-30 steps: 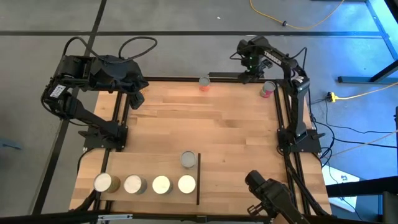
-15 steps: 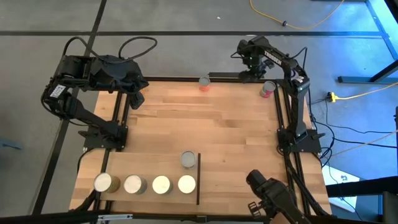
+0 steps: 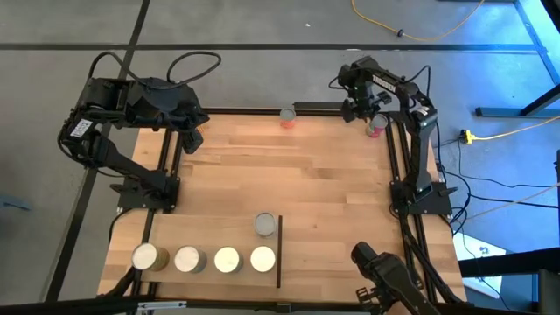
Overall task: Pick and place cans onto a shelf
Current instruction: Put the canned chicken soup on the shelf
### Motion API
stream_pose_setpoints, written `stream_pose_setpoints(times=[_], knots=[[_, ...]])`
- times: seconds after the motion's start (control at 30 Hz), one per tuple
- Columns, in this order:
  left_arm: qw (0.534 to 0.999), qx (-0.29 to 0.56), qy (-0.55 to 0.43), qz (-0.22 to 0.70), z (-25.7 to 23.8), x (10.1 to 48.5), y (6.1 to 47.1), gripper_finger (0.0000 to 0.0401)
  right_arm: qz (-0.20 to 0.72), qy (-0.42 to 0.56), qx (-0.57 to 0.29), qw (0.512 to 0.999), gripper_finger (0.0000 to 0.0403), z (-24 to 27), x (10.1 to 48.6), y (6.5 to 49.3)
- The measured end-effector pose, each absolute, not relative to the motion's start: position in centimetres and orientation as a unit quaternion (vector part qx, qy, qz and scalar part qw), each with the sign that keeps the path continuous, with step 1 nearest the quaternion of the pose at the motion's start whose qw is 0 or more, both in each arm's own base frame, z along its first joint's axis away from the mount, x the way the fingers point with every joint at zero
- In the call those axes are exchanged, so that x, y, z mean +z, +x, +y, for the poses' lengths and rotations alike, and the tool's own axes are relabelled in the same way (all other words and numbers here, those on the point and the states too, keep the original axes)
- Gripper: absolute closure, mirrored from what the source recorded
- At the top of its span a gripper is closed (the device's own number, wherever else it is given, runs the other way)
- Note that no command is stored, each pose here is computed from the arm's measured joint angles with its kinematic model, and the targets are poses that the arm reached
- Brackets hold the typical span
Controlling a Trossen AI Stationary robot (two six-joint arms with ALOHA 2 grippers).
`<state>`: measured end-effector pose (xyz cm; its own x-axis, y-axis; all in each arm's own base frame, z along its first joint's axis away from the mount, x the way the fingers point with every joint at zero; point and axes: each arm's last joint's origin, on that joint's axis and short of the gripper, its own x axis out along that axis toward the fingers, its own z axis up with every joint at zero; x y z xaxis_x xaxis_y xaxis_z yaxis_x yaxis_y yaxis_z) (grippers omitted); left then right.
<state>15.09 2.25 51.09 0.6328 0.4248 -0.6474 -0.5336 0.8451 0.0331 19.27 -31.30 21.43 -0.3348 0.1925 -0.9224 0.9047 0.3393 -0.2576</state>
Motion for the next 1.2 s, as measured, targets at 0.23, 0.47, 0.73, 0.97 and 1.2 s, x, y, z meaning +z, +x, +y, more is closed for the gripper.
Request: stream_pose_setpoints(times=[0.23,0.47,0.73,0.97,1.2], knots=[[0.9,0.266,-0.081,0.336,2.2,51.1,15.1,0.0374,0.688,0.387,-0.435,0.433,0.0306,-31.0,22.7,18.9],[0.899,0.268,-0.086,0.334,2.2,51.1,15.1,0.0374,0.673,0.407,-0.446,0.428,0.0306,-31.3,23.0,18.1],[0.899,0.271,-0.095,0.332,2.2,51.1,15.1,0.0374,0.686,0.418,-0.433,0.408,0.0306,-31.0,21.8,17.5],[0.899,0.271,-0.095,0.332,2.2,51.1,15.1,0.0374,0.72,0.416,-0.411,0.374,0.0306,-30.0,19.7,16.5],[0.899,0.27,-0.093,0.332,2.2,51.1,15.1,0.0374,0.738,0.393,-0.414,0.359,0.0306,-29.6,18.5,16.0]])
